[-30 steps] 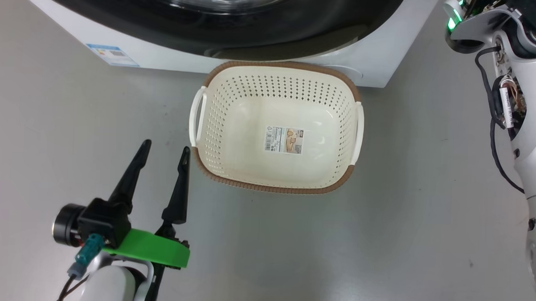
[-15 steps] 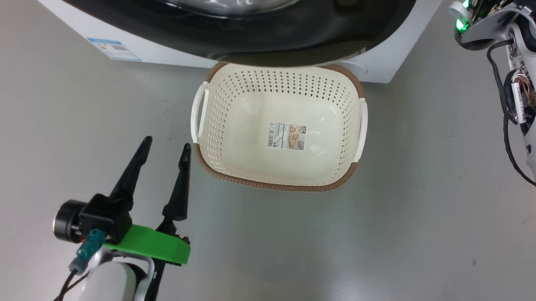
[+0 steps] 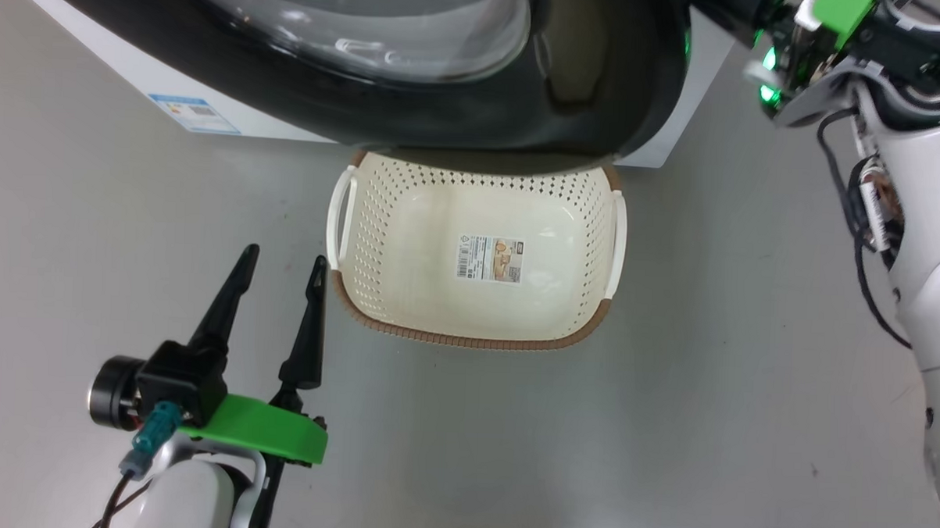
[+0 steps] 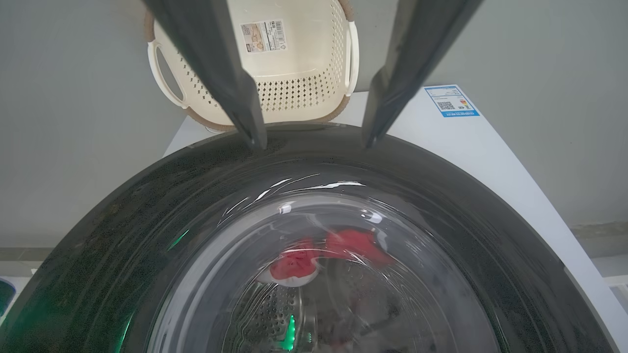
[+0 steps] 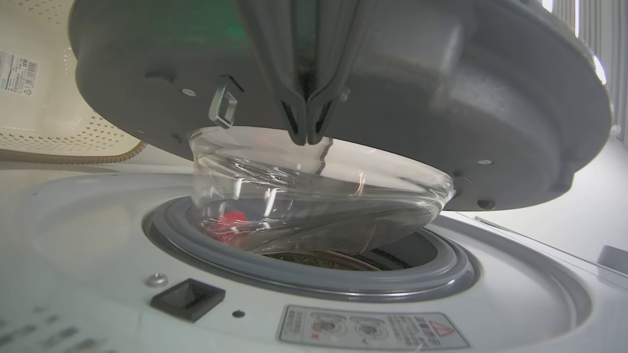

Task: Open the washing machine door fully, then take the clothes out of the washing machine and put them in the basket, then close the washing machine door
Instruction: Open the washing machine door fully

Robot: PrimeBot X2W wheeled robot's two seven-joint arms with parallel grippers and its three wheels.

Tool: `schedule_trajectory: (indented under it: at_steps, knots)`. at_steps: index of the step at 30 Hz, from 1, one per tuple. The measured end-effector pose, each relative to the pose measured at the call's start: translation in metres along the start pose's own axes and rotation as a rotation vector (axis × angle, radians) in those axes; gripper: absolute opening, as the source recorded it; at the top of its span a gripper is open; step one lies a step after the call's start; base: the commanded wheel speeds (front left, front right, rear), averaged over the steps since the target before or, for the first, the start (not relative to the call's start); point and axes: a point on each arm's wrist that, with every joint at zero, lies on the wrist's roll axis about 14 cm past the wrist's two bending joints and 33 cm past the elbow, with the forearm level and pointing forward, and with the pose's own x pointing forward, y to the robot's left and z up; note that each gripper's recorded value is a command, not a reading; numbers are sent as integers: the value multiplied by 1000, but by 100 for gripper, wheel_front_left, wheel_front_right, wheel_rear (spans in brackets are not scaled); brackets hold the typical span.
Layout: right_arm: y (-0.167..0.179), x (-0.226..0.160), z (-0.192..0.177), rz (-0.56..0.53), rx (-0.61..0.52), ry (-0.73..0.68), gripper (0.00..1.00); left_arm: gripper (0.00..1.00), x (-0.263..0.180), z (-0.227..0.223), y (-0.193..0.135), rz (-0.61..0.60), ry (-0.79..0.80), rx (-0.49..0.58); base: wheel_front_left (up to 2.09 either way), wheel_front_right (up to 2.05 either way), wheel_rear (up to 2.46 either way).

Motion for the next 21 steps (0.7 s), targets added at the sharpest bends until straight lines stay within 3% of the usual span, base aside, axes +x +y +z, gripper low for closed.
schedule_trajectory:
  at_steps: [21]
  knots:
    - [5,-9,-40,-21,7,68,0,100,-5,21,-5,-10,-53,-18,0,0,0]
